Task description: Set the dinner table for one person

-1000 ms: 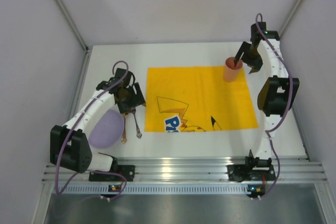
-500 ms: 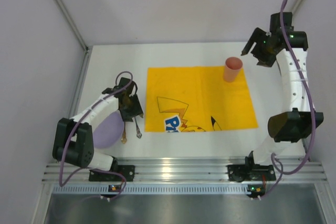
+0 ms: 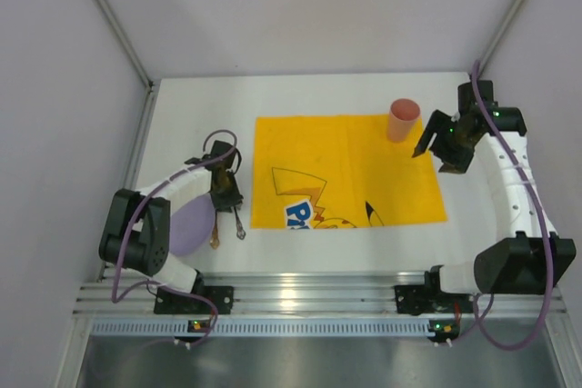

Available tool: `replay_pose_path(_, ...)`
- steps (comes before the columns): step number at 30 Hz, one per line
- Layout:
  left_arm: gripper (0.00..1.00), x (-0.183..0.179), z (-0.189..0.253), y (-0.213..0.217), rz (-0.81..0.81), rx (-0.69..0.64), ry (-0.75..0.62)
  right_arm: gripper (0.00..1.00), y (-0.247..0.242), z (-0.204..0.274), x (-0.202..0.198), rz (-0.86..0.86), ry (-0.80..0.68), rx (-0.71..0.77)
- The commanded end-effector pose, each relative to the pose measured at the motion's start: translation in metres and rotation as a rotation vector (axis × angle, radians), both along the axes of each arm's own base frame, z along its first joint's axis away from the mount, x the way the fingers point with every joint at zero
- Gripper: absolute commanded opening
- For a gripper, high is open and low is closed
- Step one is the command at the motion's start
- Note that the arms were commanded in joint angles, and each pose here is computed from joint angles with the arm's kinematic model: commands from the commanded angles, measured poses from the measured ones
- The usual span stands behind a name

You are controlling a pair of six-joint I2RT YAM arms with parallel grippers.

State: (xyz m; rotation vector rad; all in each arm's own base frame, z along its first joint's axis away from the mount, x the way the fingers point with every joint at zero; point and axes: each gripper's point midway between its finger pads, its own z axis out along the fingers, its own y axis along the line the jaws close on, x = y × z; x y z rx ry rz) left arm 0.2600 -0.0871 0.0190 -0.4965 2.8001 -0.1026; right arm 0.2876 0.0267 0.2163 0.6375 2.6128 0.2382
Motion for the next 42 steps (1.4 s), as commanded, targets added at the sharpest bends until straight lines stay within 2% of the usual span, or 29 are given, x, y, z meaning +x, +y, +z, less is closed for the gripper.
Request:
replay_pose_path(1,0.32,0.022,-0.007,0.002,-0.012,0.025,-0.054,0.73,0.004,0.012,-0.004,0.026,-0.091,0.001)
replay_pose_path(4,0.24,0.023,-0.022,0.002,-0.025,0.038,-0.016,0.73,0.001,0.01,-0.009,0.028,-0.085,-0.017)
replay_pose_path(7,0.02,0.024,-0.029,0.004,-0.036,0.051,0.007,0.73,0.001,0.009,-0.01,0.029,-0.08,-0.018)
replay_pose_path(8,0.0,0.025,-0.028,0.005,-0.037,0.056,0.006,0.73,0.001,0.01,-0.01,0.029,-0.083,-0.015)
replay_pose_path(17,0.0,0.049,0.038,0.019,-0.078,0.144,-0.128,0.71,0.004,0.008,-0.011,0.039,-0.082,0.002)
replay_pose_path(21,0.0,0.073,0.072,0.001,-0.113,0.08,-0.199,0.71,0.006,-0.001,-0.017,0.043,-0.069,0.008)
replay_pose_path(27,0.0,0.106,0.091,-0.045,-0.157,-0.028,-0.233,0.7,0.007,-0.012,-0.024,0.05,-0.054,0.014)
replay_pose_path(36,0.0,0.13,0.061,-0.115,-0.293,-0.031,-0.183,0.7,0.007,-0.017,-0.036,0.058,-0.051,0.013)
replay_pose_path(42,0.0,0.128,0.041,-0.115,-0.309,0.023,-0.154,0.72,0.007,-0.021,-0.043,0.062,-0.047,0.011)
